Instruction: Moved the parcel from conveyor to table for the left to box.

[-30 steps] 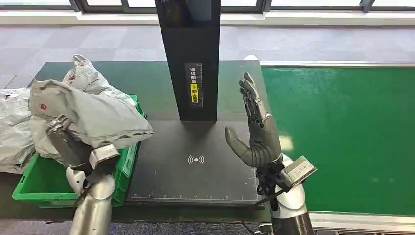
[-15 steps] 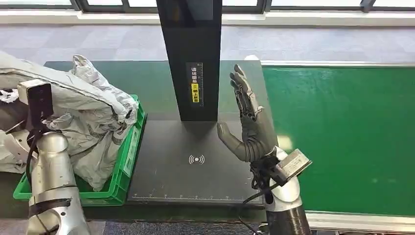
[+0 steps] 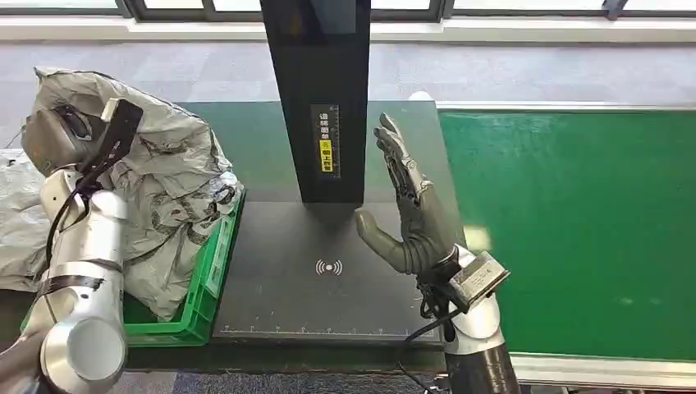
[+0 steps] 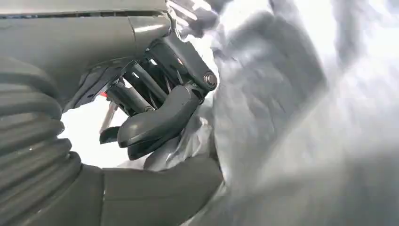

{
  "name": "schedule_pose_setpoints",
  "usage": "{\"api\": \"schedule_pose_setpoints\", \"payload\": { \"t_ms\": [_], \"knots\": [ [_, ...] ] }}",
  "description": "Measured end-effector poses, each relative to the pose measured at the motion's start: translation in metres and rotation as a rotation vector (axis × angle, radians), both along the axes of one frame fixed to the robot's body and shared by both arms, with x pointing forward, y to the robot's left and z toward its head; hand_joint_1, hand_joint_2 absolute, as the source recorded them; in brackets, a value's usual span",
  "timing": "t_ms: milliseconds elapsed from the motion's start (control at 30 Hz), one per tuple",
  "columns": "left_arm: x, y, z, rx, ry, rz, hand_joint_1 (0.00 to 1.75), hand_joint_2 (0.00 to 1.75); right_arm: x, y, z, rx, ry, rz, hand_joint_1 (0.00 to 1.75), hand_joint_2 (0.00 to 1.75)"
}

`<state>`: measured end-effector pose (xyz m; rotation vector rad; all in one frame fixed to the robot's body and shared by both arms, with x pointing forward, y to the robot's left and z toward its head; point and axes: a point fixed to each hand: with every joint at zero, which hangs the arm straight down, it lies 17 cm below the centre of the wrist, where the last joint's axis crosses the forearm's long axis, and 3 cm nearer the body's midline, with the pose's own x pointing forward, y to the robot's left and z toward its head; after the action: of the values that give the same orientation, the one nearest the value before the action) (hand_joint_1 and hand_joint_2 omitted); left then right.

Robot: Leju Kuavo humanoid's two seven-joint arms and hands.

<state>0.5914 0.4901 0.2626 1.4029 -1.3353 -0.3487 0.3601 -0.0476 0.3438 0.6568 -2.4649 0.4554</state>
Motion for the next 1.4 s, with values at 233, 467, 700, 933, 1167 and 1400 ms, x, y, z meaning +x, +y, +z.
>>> {"api": "schedule_pose_setpoints", "payload": {
  "t_ms": [233,467,700,933,1167,1400],
  "knots": [
    [0.01,-0.024,-0.081,-0.011,0.339,-0.003,0.17,1.75,-0.002,0.002,-0.001,-0.007,0.0,0.013,0.0,1.75],
    [0.003,-0.036,-0.12,0.056,0.497,0.015,0.17,1.75,-0.003,0.004,-0.001,-0.007,0.0,0.019,0.0,1.75],
    [-0.001,-0.037,-0.132,0.079,0.551,0.015,0.0,1.75,-0.003,0.003,-0.001,-0.007,0.001,0.019,0.0,1.75],
    [-0.011,-0.034,-0.159,0.107,0.676,0.034,0.0,0.0,-0.001,0.003,-0.001,-0.01,-0.001,0.009,0.0,1.75],
    [-0.013,-0.035,-0.165,0.12,0.701,0.027,0.0,1.75,-0.001,0.003,-0.001,-0.01,-0.001,0.008,0.0,1.75],
    [-0.014,-0.039,-0.171,0.121,0.716,0.003,0.0,1.75,-0.001,0.002,-0.001,-0.007,0.0,0.003,0.0,1.75]
  ]
}}
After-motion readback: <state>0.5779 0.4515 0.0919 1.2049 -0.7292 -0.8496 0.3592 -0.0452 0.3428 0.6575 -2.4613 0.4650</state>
